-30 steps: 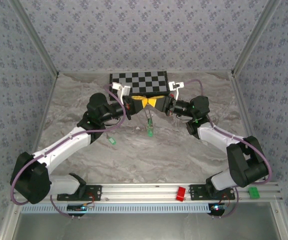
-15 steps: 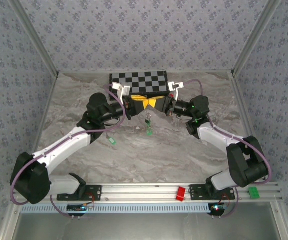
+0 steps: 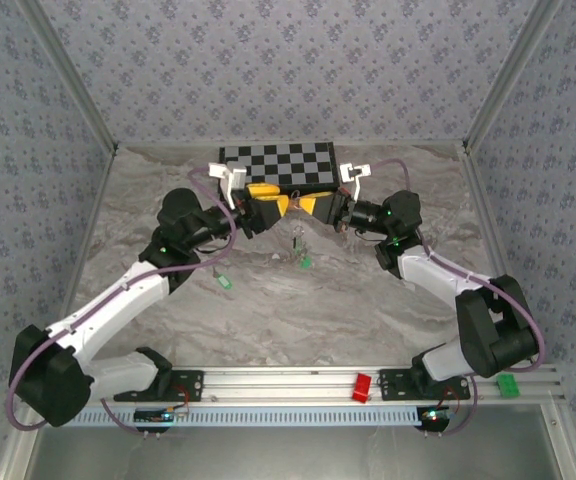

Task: Put the keys on the keyring

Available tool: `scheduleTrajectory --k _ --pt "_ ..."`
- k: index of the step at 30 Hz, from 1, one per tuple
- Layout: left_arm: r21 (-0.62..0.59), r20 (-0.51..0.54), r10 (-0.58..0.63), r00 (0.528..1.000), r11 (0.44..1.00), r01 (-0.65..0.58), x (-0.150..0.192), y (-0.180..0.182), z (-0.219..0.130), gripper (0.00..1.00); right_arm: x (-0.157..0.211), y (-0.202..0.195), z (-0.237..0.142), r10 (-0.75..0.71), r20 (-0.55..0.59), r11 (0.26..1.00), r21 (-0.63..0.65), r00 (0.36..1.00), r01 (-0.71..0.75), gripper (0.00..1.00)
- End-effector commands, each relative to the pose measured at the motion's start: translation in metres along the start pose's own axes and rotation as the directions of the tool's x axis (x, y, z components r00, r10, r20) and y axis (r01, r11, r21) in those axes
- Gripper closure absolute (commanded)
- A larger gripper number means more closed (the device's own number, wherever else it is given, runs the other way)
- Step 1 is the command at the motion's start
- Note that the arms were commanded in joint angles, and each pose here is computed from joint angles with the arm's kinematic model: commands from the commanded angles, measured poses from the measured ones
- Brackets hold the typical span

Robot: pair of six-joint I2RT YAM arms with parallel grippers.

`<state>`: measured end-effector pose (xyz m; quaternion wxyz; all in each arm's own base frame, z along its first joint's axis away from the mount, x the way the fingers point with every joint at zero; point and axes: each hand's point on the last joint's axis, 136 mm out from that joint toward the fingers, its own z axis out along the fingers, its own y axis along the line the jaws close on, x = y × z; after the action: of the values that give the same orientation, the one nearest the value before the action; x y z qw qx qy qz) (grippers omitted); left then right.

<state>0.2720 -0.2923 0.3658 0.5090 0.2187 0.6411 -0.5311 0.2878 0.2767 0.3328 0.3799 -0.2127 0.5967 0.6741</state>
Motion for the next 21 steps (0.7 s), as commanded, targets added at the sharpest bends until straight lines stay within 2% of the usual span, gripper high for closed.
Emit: scheduleTrajectory --k 1,9,17,19,21 --pt "0.01 -0.014 -0.018 1.0 1.0 0.019 0.002 0.003 0.005 0.54 -0.007 0.019 -0.001 -0.069 0.012 0.997 -0.037 0.998 0.07 1.0" --pt "0.013 -0.059 -0.042 0.997 0.999 0.043 0.01 0.006 0.017 0.65 -0.004 0.018 0.002 -0.087 0.001 0.996 -0.017 0.996 0.087 1.0" --pt "0.039 -0.075 -0.035 0.997 0.999 0.038 0.013 0.001 0.023 0.69 0.001 0.017 0.003 -0.106 -0.016 0.994 0.004 0.994 0.107 1.0" --pt "0.045 -0.087 -0.031 0.996 0.998 0.035 0.016 -0.001 0.024 0.74 0.002 0.018 0.003 -0.113 -0.017 0.994 0.009 0.993 0.113 1.0" --pt "0.047 -0.1 -0.029 0.995 0.998 0.034 0.019 -0.001 0.026 0.75 0.003 0.019 0.003 -0.117 -0.018 0.993 0.013 0.993 0.117 1.0"
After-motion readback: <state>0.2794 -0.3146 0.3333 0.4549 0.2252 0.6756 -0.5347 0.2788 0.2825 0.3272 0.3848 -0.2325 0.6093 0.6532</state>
